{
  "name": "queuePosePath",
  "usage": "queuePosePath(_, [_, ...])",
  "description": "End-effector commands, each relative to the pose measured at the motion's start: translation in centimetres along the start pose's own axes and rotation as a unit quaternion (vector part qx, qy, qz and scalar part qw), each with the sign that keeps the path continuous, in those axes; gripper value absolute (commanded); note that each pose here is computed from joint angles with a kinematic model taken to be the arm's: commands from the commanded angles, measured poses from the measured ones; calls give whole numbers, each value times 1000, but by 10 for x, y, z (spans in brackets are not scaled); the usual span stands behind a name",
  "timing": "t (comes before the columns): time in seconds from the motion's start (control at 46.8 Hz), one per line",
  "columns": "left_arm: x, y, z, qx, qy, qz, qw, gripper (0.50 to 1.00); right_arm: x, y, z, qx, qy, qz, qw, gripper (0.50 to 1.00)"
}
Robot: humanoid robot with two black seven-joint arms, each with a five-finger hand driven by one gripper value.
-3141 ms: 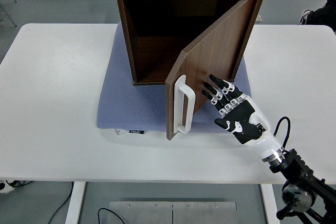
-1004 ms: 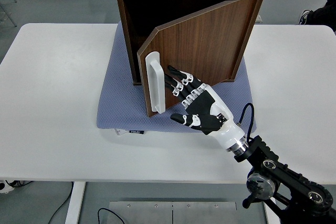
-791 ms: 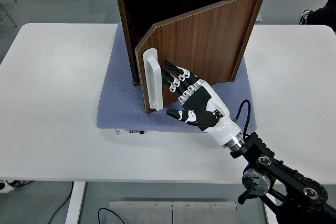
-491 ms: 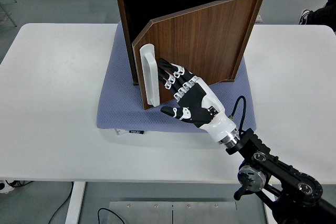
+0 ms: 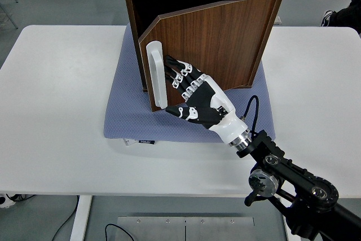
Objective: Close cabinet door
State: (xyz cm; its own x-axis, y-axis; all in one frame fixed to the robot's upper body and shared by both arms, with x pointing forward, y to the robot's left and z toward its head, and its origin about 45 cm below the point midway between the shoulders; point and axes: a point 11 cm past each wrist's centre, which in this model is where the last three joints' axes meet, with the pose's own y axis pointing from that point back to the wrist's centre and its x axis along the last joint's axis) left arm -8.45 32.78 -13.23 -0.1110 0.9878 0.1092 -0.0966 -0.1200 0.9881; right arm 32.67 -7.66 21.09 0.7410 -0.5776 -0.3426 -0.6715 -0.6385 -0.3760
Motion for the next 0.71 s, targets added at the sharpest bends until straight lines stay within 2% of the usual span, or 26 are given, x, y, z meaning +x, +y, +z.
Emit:
queuePosePath(0.0, [0, 0, 0, 0, 0, 0, 1000, 1000, 2, -1, 1, -1, 3, 5, 1000, 1000])
queuePosePath(0.214, [0, 0, 0, 0, 0, 0, 1000, 1000, 6, -8, -3, 2, 17, 13, 1000, 1000])
queuePosePath(0.684, [0, 0, 0, 0, 0, 0, 1000, 1000, 25, -25, -9, 3, 39, 35, 999, 1000])
